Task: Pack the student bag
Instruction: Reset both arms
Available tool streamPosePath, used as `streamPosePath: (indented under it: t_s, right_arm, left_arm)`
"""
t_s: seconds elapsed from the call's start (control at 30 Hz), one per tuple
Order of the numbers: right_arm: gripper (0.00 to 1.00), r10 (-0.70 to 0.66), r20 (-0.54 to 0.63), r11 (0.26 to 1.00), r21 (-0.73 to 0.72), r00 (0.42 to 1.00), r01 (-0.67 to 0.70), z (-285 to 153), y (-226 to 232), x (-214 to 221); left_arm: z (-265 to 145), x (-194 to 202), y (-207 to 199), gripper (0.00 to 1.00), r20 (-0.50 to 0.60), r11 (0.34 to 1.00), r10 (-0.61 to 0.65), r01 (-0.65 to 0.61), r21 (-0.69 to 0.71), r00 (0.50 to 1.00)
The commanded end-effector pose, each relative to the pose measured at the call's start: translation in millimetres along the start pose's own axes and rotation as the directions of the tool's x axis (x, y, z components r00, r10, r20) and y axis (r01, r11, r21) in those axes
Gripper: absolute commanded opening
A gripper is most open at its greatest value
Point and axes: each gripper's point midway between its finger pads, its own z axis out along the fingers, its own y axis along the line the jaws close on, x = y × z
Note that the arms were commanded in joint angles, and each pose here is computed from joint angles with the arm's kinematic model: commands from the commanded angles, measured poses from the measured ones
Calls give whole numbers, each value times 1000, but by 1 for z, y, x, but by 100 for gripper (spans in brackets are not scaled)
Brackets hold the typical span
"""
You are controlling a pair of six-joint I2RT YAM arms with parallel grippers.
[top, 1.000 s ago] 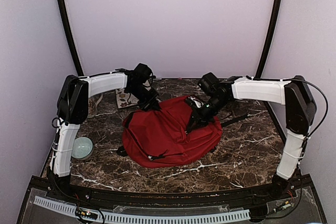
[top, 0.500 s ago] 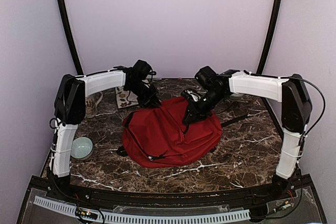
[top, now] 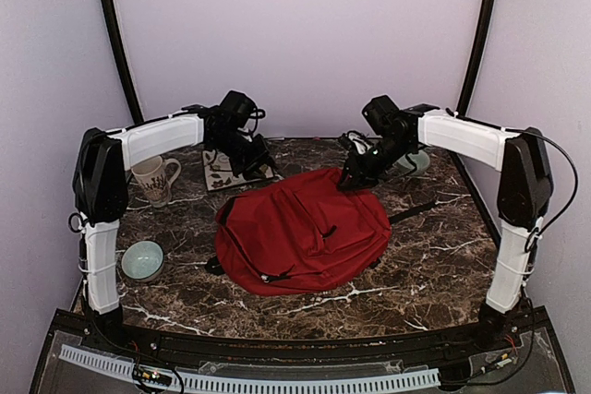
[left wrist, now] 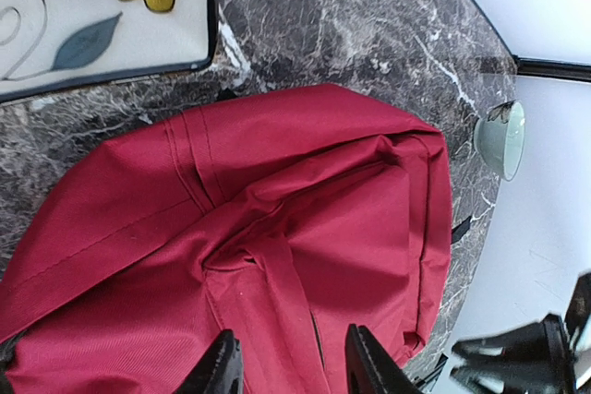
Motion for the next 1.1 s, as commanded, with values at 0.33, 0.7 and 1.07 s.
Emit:
streamPosePath:
  t_s: [0.33, 0.7, 1.07]
  right_arm:
    - [40, -41, 332, 985, 173, 942, -18, -129, -36, -59]
    - [75, -142, 523, 956, 293, 840, -20, -218, -25, -84]
    - [79, -182, 641, 923, 372, 746, -95, -271, -20, -66]
  left_arm:
    - [-142, -22, -3, 51, 359, 961, 275, -242, -134, 892]
    - [-249, -53, 54, 92, 572, 890, 424, -206, -407, 703]
    - [-259, -62, 160, 99, 637, 727, 663, -133, -674, 393]
